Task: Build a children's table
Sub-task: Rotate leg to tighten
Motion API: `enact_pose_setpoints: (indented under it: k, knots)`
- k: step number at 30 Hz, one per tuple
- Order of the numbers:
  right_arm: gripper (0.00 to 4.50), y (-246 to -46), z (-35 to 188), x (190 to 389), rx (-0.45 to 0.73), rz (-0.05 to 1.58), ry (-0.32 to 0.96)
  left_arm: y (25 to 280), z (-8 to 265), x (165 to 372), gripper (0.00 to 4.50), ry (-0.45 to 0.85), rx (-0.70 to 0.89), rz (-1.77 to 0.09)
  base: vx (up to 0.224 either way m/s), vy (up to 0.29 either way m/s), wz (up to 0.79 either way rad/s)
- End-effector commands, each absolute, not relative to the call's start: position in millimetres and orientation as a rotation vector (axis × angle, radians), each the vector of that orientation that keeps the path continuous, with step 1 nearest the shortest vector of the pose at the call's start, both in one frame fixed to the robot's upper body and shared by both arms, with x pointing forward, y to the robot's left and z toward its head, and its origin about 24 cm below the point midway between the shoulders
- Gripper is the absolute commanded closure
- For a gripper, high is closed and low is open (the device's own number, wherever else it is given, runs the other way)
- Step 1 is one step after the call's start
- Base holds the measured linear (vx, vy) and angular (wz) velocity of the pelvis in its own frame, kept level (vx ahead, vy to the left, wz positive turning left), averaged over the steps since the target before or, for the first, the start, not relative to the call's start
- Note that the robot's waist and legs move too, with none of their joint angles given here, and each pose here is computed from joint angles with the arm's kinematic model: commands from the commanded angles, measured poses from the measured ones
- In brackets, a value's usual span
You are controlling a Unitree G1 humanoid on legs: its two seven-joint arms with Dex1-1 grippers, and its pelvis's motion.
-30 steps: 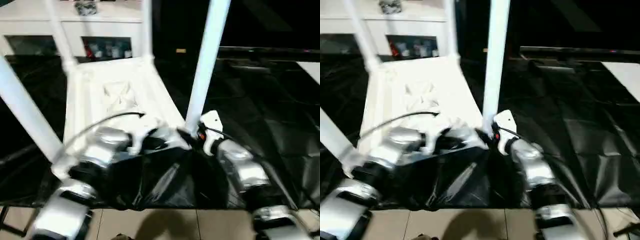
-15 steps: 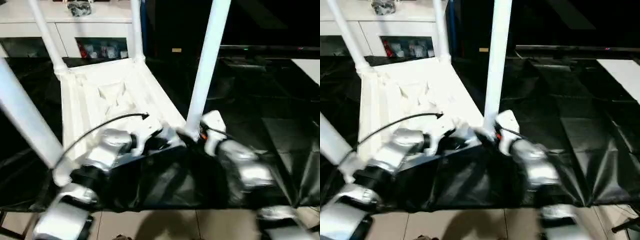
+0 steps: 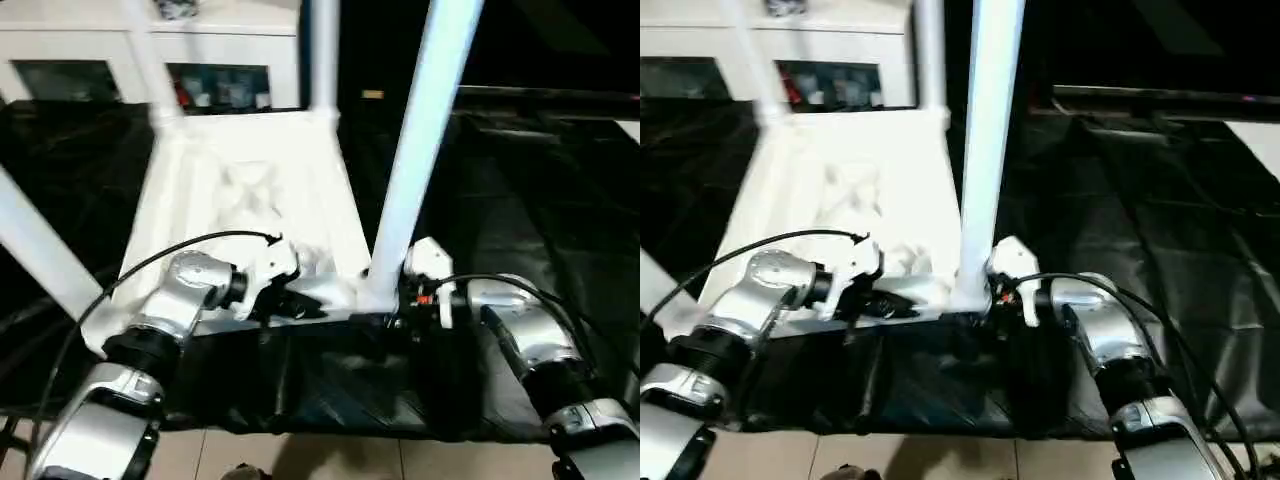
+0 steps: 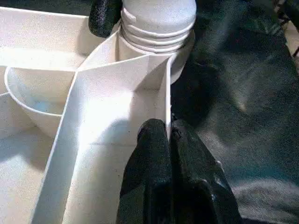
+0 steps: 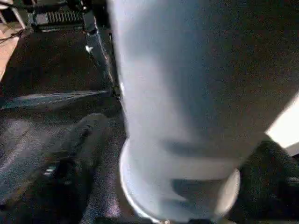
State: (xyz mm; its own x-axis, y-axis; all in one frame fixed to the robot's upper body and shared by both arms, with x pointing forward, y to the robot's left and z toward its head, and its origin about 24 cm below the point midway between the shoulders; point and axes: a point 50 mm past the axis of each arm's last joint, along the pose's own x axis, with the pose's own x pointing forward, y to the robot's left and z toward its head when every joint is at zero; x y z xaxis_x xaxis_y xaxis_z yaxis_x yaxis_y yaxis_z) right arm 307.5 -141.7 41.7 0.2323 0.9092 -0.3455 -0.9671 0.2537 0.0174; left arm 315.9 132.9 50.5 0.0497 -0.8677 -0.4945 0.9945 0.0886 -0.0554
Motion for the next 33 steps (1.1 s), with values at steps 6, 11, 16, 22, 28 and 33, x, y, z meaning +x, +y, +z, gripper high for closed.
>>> enact_pose_setpoints:
  k: [6,11,16,22,28,33]
  knots:
    - [1.24,-135.2,44,307.2,-0.216,1.382,0.327,128,54,314,4.5,0.45,0.354,-1.558,0.0,0.0,0.0]
    - [1.68,-134.3,44,307.8,-0.209,1.39,0.324,130,54,315,4.5,0.457,0.352,-1.544,0.0,0.0,0.0]
    - [1.81,-127.7,40,315.4,-0.153,1.192,0.28,125,51,331,4.5,0.438,0.337,-1.306,0.0,0.0,0.0]
    - [1.83,-119.2,25,323.4,-0.125,0.838,0.28,105,48,341,4.5,0.419,0.294,-1.088,0.0,0.0,0.0]
    - [1.83,-88.5,11,323.5,-0.033,0.562,0.306,71,44,340,4.5,0.39,0.257,-0.977,0.0,0.0,0.0]
    - [1.07,-72.1,25,326.4,-0.017,0.579,0.19,62,40,334,4.5,0.386,0.283,-1.031,0.0,0.0,0.0]
